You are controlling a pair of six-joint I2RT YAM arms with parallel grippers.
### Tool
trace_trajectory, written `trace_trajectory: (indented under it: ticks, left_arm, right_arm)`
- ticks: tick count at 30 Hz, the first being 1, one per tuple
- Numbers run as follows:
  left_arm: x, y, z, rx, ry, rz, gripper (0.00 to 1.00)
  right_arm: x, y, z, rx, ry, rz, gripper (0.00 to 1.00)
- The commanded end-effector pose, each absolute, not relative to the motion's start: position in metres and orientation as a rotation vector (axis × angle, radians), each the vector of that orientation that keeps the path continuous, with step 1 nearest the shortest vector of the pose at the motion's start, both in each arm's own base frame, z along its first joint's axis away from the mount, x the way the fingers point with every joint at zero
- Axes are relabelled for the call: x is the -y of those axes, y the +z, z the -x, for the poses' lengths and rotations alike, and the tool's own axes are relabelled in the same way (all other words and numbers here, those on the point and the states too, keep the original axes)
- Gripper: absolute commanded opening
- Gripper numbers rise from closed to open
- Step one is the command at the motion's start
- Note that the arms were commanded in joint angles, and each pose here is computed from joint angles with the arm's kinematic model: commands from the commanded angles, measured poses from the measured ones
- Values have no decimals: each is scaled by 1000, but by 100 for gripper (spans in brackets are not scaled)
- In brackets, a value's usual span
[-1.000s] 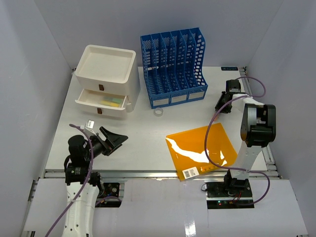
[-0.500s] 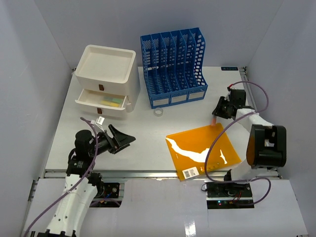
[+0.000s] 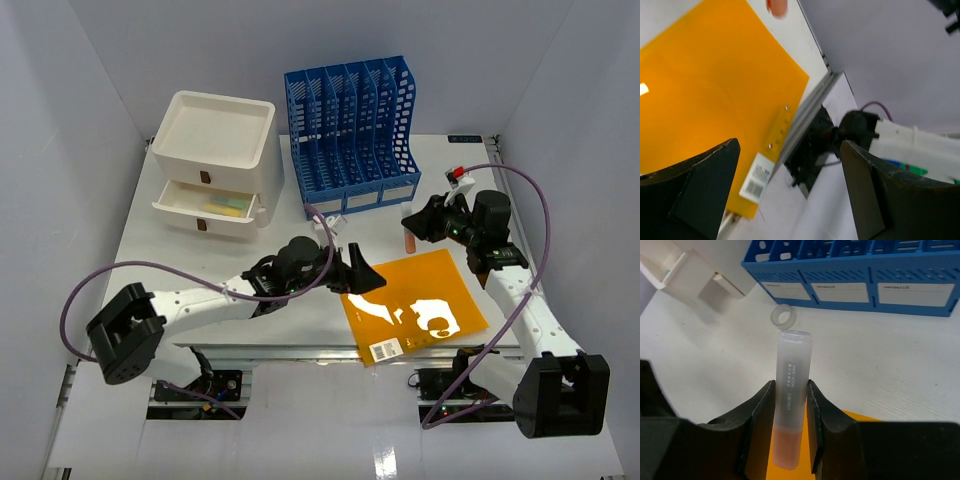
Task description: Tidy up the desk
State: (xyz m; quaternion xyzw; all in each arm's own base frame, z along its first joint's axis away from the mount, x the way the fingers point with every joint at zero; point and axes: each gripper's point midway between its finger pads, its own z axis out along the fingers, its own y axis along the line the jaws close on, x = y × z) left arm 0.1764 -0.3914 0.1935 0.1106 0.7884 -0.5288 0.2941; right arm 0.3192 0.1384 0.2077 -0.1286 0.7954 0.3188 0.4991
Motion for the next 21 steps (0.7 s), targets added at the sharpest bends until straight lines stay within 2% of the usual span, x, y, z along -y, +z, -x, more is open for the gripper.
trace_trajectory:
  ticks: [1,7,10,15,21]
  left_arm:
    - [419,223,-230,-1892,-1349,-162,91]
    - [447,226,-261,-1828,-1292,-115,88]
    - [463,232,-264,-1785,-1329,-137,82]
    - [477,243,-262,-1752,-1382,-167,78]
    - [487,230,-254,-1802,-1431,-207,58]
  right_arm:
    - [-155,233,-297,-1828,904,383,8]
    - [-162,231,-278,-1827,999,367,8]
    - [-165,227,-275,-1839,1040,344,8]
    - [-165,231,-274,-1826,1039,351,8]
    - [-166,235,-273,-1802,1046,357,8]
